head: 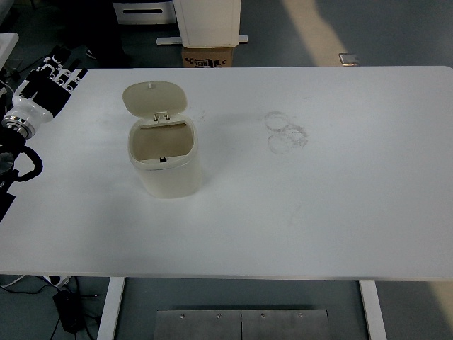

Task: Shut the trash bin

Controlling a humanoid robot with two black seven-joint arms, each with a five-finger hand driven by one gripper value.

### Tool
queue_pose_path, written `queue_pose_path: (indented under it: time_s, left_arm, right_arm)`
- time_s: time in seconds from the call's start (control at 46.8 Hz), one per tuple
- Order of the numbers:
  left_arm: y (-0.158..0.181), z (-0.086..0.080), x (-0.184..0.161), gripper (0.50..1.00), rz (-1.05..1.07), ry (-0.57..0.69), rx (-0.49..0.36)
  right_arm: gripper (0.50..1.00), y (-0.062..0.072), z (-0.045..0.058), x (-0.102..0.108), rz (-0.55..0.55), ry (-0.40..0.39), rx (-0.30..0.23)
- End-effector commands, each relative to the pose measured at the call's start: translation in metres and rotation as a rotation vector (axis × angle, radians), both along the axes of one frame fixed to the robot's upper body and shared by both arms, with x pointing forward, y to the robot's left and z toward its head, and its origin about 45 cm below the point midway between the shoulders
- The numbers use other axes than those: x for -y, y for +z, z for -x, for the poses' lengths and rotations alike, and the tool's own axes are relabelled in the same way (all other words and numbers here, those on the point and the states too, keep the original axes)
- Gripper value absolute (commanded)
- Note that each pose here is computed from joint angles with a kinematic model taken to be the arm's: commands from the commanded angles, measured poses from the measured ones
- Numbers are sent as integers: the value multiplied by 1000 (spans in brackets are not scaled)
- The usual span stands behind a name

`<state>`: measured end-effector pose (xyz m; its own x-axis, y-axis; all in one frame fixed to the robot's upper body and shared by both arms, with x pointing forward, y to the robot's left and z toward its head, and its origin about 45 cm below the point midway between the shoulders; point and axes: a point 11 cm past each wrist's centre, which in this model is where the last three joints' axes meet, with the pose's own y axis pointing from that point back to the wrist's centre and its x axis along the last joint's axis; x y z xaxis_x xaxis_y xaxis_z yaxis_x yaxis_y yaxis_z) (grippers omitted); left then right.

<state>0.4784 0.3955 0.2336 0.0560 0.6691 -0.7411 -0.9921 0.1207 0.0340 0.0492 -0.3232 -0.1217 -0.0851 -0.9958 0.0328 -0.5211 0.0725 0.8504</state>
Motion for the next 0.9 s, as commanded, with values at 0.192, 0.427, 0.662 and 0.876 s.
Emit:
queue_pose_path:
  time_s: [0.192,0.427,0.662,0.876]
  left_arm:
    - [0,-2,2,1000,-1,11,-14]
    - [5,-4,0,1000,-1,18,-7]
    - [2,-2,-1,1000,-8,16,-16]
    - [7,-4,-7,1000,-17,38,-21]
  right_arm:
    - [991,0,1,1,2,0,-2]
    - [991,0,0,0,0,0,0]
    - [991,0,0,0,0,-1,0]
    - [991,0,1,0,0,0,-1]
